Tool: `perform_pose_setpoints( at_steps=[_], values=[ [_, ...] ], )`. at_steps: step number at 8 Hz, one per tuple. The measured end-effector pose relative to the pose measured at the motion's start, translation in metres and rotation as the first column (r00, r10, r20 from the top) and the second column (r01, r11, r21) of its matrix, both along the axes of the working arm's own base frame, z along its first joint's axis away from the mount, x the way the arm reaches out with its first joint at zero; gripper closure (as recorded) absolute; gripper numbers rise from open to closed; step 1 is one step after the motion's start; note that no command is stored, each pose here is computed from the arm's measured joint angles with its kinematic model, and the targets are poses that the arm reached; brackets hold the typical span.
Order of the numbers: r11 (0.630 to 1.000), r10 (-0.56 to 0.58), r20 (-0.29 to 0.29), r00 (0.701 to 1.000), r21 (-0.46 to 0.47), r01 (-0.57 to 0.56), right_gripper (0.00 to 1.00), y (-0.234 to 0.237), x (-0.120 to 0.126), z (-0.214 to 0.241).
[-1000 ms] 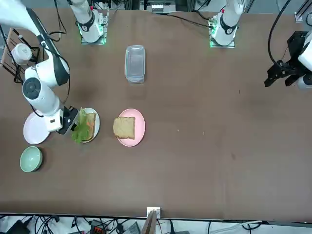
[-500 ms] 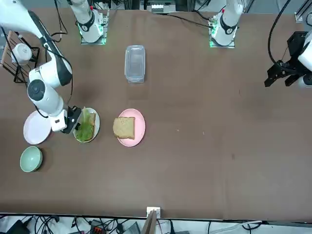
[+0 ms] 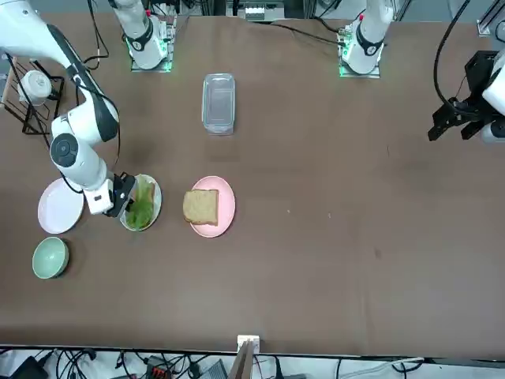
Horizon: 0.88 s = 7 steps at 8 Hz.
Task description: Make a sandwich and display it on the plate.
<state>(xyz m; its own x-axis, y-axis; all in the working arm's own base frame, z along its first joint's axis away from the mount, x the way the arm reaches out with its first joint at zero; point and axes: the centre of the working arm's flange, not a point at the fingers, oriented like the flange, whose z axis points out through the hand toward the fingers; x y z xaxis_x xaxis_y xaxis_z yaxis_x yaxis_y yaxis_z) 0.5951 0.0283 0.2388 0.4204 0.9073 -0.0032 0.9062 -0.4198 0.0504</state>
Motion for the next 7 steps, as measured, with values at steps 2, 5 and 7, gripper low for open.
perform_pose_setpoints(
  at_steps=[2, 5, 7],
  values=[
    [1.000, 0.000, -0.008, 1.000, -0.005, 0.000, 0.59, -0.001, -0.001, -0.001],
    [0.999, -0.016, -0.028, 0.999, -0.036, 0.015, 0.05, -0.009, 0.006, 0.011],
    [0.995, -0.071, -0.043, 0.997, -0.075, 0.067, 0.00, -0.013, 0.031, 0.071]
  ],
)
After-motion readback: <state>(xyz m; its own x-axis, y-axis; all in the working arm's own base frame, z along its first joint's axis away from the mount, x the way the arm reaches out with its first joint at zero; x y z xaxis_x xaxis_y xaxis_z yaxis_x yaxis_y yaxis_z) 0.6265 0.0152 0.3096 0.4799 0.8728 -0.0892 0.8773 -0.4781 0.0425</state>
